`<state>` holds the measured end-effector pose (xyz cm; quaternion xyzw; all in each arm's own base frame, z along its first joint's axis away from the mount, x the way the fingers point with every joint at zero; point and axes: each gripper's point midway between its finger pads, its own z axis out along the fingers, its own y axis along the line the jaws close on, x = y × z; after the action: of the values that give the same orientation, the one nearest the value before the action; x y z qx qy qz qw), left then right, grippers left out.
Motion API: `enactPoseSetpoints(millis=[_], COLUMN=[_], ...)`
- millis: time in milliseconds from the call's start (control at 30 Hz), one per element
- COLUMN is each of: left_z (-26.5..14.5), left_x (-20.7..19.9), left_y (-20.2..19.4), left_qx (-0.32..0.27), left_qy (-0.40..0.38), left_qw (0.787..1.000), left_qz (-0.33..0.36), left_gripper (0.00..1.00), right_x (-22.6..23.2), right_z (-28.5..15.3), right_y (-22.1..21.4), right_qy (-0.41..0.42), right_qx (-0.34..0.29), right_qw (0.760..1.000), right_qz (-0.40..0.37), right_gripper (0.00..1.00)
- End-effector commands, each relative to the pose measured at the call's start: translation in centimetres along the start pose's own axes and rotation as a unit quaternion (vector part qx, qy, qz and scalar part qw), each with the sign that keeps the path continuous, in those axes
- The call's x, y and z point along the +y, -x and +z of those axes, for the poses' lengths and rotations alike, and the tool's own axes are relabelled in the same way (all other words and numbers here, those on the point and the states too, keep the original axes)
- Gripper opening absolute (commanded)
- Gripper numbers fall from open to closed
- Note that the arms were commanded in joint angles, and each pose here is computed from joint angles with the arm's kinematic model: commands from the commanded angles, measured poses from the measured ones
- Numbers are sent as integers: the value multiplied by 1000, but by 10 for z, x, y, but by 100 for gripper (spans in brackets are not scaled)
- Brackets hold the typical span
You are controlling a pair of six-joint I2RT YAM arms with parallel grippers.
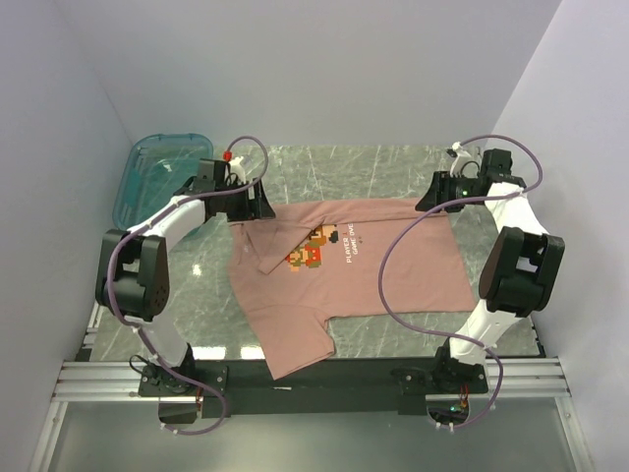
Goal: Fold and stack the t-shirts
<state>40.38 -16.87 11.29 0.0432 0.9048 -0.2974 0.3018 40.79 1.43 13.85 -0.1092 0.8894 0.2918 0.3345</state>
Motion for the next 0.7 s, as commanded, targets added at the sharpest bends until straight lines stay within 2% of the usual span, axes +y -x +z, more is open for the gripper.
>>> enactPoseSetpoints(millis=[0,667], left_z=[-1,4], left_x=[-12,-7], left_y=[17,6], left_qx=[-9,4], left_qy=[-26,-24], left_qw=[1000,1000], left_qz=[3,5], left_gripper=[79,76], right_x=[10,7], right_z=[-4,-4], right_y=[13,7], right_qy=[20,21], right_qx=[-25,-23], right_qw=[999,999], right_qz=[-19,-15], right_gripper=[61,61])
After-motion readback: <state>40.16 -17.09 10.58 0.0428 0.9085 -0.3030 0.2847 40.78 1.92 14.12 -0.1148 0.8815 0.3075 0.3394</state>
